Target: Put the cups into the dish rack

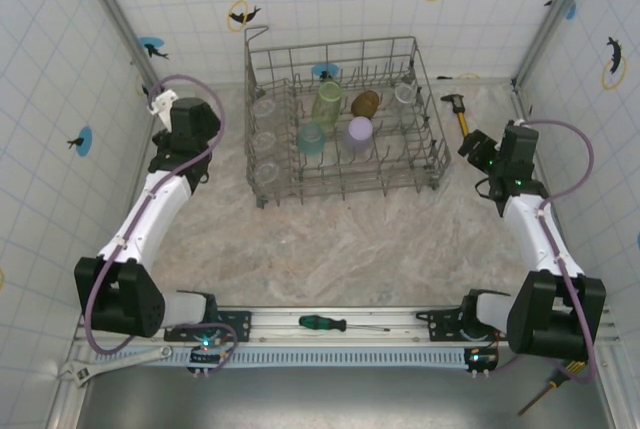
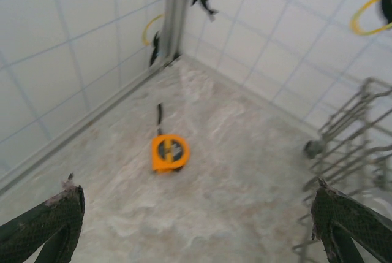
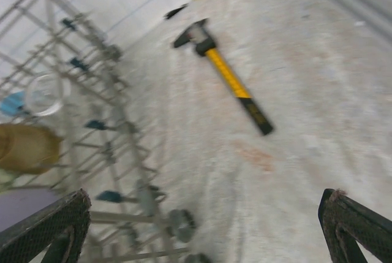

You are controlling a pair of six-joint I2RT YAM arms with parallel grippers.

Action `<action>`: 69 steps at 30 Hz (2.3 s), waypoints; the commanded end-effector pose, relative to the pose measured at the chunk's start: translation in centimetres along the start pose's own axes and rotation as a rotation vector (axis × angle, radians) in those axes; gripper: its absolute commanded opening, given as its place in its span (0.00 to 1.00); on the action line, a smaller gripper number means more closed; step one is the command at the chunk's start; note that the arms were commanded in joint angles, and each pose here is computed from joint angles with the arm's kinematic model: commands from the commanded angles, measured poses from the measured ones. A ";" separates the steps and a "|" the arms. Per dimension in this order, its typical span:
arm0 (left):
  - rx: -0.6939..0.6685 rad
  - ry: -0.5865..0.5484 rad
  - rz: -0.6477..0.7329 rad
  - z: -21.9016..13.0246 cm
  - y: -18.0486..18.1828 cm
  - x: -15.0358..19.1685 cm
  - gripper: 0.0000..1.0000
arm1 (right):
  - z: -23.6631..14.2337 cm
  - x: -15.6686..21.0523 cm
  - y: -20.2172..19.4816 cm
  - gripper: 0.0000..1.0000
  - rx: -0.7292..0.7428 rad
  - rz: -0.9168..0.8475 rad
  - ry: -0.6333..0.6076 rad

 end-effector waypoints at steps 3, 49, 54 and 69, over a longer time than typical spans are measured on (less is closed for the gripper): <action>-0.104 0.074 -0.022 0.9 3.2 4.3 0.97 | -1.0 -0.9 -3.2 0.99 0.215 -0.007 -0.196; -0.007 -0.148 0.196 1.8 7.0 20.7 0.98 | -1.1 10.1 -11.1 0.99 0.258 -0.264 -0.517; 0.074 -0.138 0.240 2.2 6.1 21.0 0.98 | -1.9 10.6 -11.7 0.99 0.229 -0.251 -0.542; 0.113 -0.193 0.245 1.0 6.2 21.7 0.98 | -2.8 11.3 -11.4 0.99 0.167 -0.307 -0.563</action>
Point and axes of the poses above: each hand's point on the last joint's axis, 136 mm out from that joint toward the fingers, its own z axis out along the fingers, its own y axis along the line the jaws close on, x = y × z, the point moved 7 cm from there along -z, back along the fingers, and after that the axes turned 14 degrees about z, right-handed, at the moved point
